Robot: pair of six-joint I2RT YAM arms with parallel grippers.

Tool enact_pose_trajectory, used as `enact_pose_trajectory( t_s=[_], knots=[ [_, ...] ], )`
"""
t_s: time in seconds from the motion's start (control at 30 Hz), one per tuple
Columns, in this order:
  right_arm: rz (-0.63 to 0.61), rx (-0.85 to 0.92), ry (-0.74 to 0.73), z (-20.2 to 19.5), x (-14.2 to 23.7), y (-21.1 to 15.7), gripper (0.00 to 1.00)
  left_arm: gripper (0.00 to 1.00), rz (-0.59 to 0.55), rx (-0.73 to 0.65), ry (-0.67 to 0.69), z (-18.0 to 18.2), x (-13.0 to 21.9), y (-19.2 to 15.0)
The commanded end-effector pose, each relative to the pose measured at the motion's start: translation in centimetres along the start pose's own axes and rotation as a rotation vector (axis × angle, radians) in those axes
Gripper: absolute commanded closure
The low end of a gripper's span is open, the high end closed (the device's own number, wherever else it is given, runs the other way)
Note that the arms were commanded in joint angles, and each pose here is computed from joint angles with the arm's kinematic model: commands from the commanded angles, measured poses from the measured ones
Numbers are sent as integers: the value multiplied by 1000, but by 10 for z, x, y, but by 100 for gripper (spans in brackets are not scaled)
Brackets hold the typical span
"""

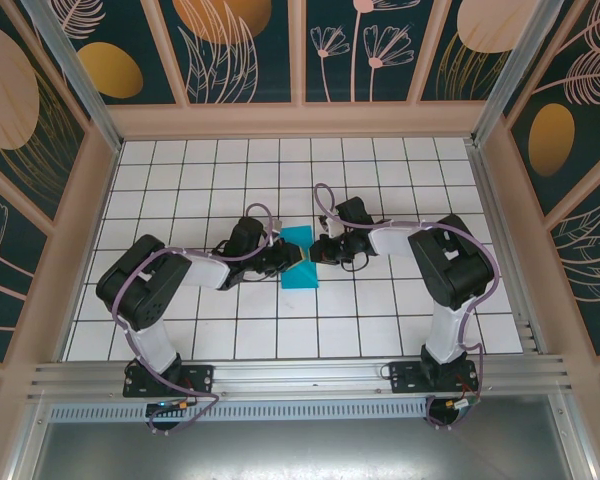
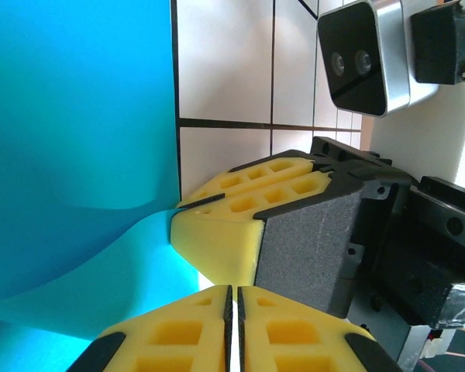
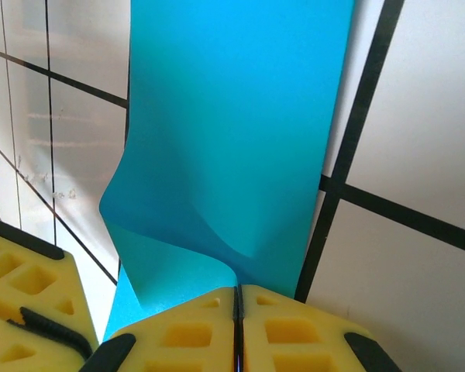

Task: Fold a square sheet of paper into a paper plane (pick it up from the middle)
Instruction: Fold the triangle a second time at the center of the table.

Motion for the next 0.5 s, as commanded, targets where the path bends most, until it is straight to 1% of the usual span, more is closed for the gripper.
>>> enact_pose_trajectory(
  t_s=[0.0, 0.47],
  knots=[
    [-5, 8, -18, -5, 0, 3, 90, 86, 3, -22, 16, 2, -5, 4],
    [1, -5, -27, -8, 0, 0, 90, 89, 22, -14, 47, 11, -12, 3]
  ],
)
Point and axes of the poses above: each hand's point on the last joint's axis, 136 mm out from that joint toward the fingers, its own x axis back along the fingers, its own z axis along the line the jaws close on, y = z × x, the point moved 2 cm from there along x, back along the fingers, and after that the axes turned 12 degrees about -x, right-handed, at the moved point
